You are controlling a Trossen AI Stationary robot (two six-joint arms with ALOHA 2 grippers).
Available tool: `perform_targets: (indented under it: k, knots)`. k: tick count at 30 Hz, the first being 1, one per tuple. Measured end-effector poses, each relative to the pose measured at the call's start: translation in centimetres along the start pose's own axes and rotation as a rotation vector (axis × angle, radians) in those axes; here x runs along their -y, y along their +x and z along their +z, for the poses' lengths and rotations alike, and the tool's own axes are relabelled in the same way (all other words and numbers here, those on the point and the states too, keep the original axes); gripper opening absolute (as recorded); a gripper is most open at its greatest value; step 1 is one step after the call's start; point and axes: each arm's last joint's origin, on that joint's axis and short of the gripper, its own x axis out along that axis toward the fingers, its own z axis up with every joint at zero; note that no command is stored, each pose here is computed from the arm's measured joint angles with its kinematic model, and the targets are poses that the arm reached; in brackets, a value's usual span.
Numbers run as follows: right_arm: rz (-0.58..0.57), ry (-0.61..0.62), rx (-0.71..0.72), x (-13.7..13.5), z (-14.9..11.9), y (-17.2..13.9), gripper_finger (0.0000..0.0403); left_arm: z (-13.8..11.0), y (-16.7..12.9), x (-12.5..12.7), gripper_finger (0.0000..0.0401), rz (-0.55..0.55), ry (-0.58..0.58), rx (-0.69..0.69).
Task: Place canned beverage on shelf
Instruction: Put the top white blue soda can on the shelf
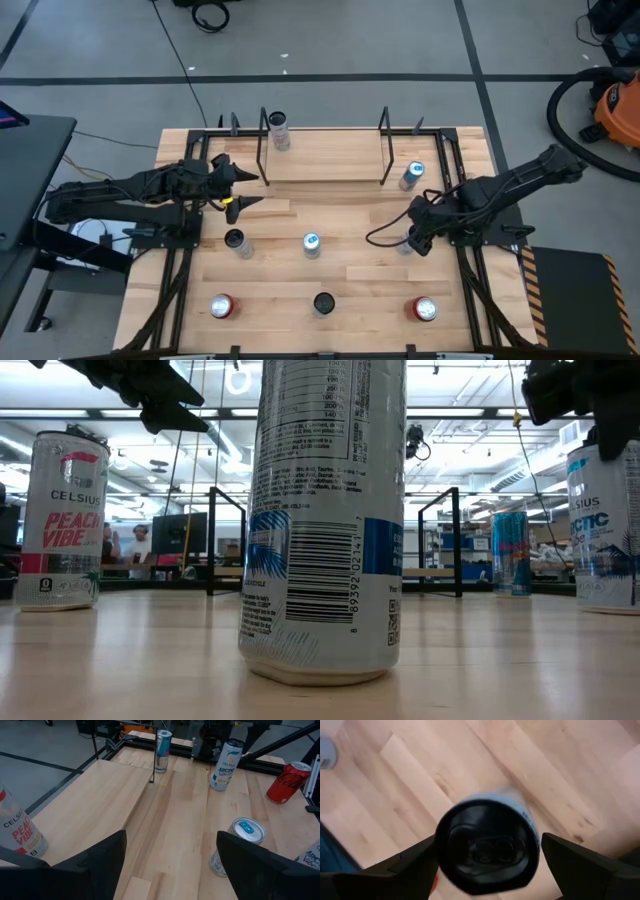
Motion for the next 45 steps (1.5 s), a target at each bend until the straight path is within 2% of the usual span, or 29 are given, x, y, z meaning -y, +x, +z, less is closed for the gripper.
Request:
perform_targets:
  k: [17, 25, 39, 45]
  knots:
    - [-0.081, -0.004, -0.032, -0.7, 0.4, 1.6, 0.035, 0.0, 0.0, 0.0, 0.0311, 0.0, 0.024, -0.001]
    - [0.001, 0.017, -0.077, -1.2, 0.9, 1.7, 0.035, 0.0, 0.0, 0.0, 0.0311, 0.0, 0.024, -0.003]
    - [-0.043, 0.05, -0.086, -1.0, 1.5, 2.4, 0.0348, -0.1, 0.0, 0.0, 0.0311, 0.001, 0.027, -0.009]
    - [-0.083, 0.02, -0.164, -1.7, 1.7, 4.1, 0.0337, -0.1, 0.0, 0.0, 0.0311, 0.001, 0.027, -0.009]
